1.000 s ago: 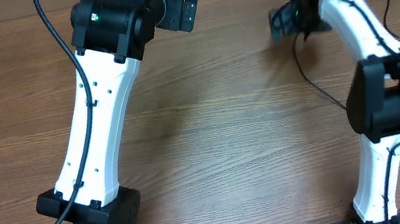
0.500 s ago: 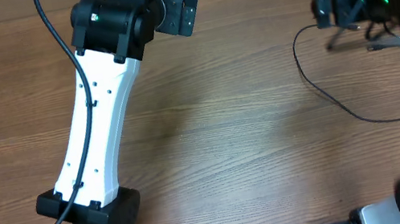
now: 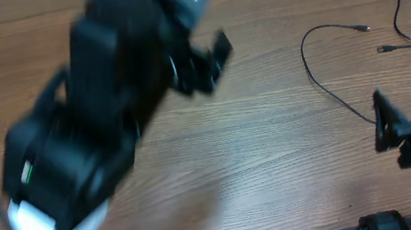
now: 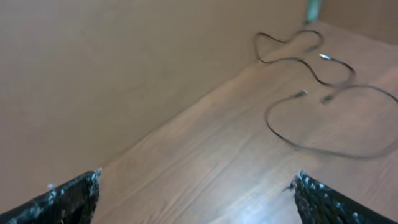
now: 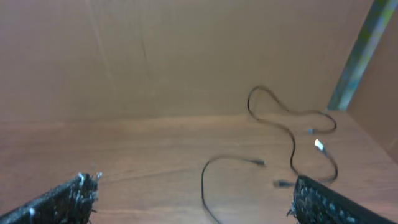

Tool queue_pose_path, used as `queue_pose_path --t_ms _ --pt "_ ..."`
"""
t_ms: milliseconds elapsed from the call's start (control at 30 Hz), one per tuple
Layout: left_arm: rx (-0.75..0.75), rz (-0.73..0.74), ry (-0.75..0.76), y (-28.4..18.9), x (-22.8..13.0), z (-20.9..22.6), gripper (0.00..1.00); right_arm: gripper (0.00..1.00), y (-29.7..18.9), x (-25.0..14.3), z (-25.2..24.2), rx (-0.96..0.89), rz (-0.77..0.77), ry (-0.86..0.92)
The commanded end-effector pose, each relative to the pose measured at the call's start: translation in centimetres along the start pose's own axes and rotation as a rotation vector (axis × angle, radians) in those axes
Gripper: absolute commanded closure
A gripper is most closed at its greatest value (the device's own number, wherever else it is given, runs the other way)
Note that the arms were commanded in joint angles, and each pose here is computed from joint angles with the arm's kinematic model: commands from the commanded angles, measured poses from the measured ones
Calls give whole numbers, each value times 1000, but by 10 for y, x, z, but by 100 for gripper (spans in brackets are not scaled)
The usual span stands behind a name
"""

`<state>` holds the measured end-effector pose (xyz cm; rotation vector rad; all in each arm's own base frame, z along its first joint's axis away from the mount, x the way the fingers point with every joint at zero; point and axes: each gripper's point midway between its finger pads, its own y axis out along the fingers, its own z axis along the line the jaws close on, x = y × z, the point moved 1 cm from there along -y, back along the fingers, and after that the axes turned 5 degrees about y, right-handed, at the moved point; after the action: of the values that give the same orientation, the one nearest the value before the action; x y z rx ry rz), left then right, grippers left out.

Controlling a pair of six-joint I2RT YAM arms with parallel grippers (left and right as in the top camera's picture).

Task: Untangle cables

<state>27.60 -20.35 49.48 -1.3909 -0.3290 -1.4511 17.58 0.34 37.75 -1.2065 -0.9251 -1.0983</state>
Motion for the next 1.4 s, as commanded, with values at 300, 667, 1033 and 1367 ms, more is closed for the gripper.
queue_pose_path --t_ms 300,667,1033,1367 --pt "404 -112 92 -104 -29 -48 0 0 41 -32 7 46 127 57" --pt "419 -219 106 -130 -49 -29 0 0 55 -40 23 139 194 66" --pt "527 -188 104 -124 -18 -10 0 0 77 -53 27 157 281 75" --pt "464 -190 64 -55 18 45 0 0 93 -64 25 145 344 80"
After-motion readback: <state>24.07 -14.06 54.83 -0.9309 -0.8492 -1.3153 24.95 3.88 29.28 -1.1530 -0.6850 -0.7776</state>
